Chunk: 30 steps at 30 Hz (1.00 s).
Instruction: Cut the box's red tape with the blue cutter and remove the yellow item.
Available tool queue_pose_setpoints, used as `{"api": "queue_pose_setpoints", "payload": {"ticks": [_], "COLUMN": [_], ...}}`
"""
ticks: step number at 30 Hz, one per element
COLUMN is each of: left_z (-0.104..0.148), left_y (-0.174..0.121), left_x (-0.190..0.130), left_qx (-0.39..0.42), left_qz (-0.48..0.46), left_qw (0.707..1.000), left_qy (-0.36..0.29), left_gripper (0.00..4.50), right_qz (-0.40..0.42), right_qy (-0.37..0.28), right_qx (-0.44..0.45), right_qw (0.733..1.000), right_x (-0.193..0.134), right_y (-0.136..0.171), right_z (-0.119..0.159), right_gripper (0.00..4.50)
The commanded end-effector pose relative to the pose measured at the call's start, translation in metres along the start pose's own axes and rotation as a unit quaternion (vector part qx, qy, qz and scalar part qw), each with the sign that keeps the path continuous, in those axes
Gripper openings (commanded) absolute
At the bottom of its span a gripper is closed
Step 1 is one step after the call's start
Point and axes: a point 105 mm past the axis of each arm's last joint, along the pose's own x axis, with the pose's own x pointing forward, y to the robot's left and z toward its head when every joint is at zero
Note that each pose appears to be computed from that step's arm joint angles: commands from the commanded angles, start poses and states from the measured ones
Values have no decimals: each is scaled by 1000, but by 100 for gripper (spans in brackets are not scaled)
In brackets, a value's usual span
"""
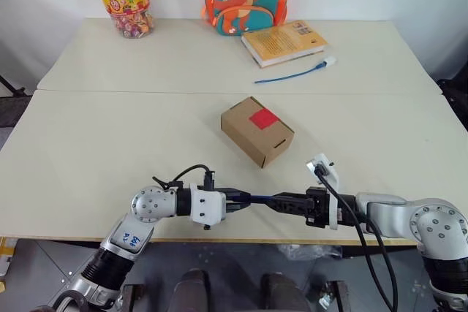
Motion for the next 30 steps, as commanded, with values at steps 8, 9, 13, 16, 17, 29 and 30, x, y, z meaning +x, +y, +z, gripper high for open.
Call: {"api": "queue_pose_setpoints", "payload": {"ticks": [8,9,13,16,17,29,30], "left_z": [9,9,10,9,9,6,2], "left_y": [3,3,2,1,0,1,0], "left_x": [-1,-1,0,-1,-1,-80,-88], "left_qx": [19,18,18,14,9,-301,-313], "left_qz": [8,7,6,3,1,22,26], "left_qw": [1000,1000,1000,1000,1000,953,949], "left_qy": [-6,-6,-7,-7,-9,17,28], "left_gripper": [45,45,45,45,45,297,297], "right_qz": [10,10,11,12,12,108,106], "right_qy": [-15,-17,-19,-21,-21,-30,-38], "right_qx": [-7,-8,-10,-12,-13,-59,-66], "right_qw": [1000,1000,1000,1000,1000,992,991], "right_x": [5,5,6,7,7,-51,-58], "right_y": [1,0,-1,-1,-2,29,28], "right_z": [4,4,5,5,5,15,17], "right_gripper": [150,130,16,16,16,16,16]}}
